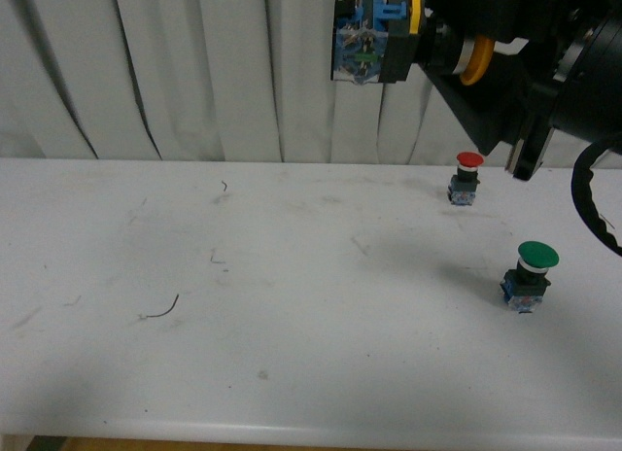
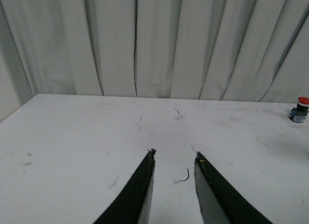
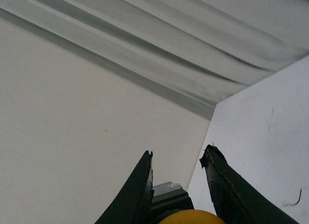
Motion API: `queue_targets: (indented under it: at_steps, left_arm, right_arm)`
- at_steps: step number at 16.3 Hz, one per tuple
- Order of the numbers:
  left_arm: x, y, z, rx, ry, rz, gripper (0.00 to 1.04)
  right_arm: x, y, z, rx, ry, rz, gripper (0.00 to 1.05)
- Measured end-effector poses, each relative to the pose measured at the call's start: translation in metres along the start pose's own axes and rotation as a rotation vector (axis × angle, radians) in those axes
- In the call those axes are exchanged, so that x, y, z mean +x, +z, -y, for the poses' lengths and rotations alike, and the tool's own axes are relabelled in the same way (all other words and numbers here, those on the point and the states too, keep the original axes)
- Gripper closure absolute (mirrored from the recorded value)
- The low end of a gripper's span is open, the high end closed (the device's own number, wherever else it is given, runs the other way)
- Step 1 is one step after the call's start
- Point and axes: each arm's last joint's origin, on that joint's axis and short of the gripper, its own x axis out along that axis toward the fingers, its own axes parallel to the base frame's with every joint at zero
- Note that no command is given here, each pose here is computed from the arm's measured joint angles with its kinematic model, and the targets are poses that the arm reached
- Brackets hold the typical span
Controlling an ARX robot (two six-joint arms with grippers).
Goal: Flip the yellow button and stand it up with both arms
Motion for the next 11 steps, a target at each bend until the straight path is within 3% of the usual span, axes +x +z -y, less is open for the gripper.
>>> queue_targets:
  at_steps: [2, 4, 6, 7, 11]
  left_arm:
    - [0.000, 0.000, 0.000, 0.000, 0.000, 0.000, 0.61]
    - [0.000, 0.000, 0.000, 0.000, 0.000, 0.000, 0.36]
    - [0.000, 0.000, 0.000, 0.000, 0.000, 0.000, 0.09]
    - [0.000, 0.000, 0.000, 0.001, 0.000, 0.000, 0.05]
    - [0.000, 0.000, 0.000, 0.001, 0.000, 0.000, 0.07]
  right_arm:
    - [-0.004, 0.011, -0.011, -0.143, 0.007, 0.075, 0.73]
    - [-0.006, 0.034, -0.025, -0.423, -0.037, 0.220, 0.73]
    - [-0.007, 0.054, -0.015, -0.626, -0.272, 0.285, 0.73]
    - [-0.008, 0.062, -0.008, -0.725, -0.385, 0.300, 0.73]
    - [-0.014, 0.097, 0.011, -1.075, -0.722, 0.338, 0.73]
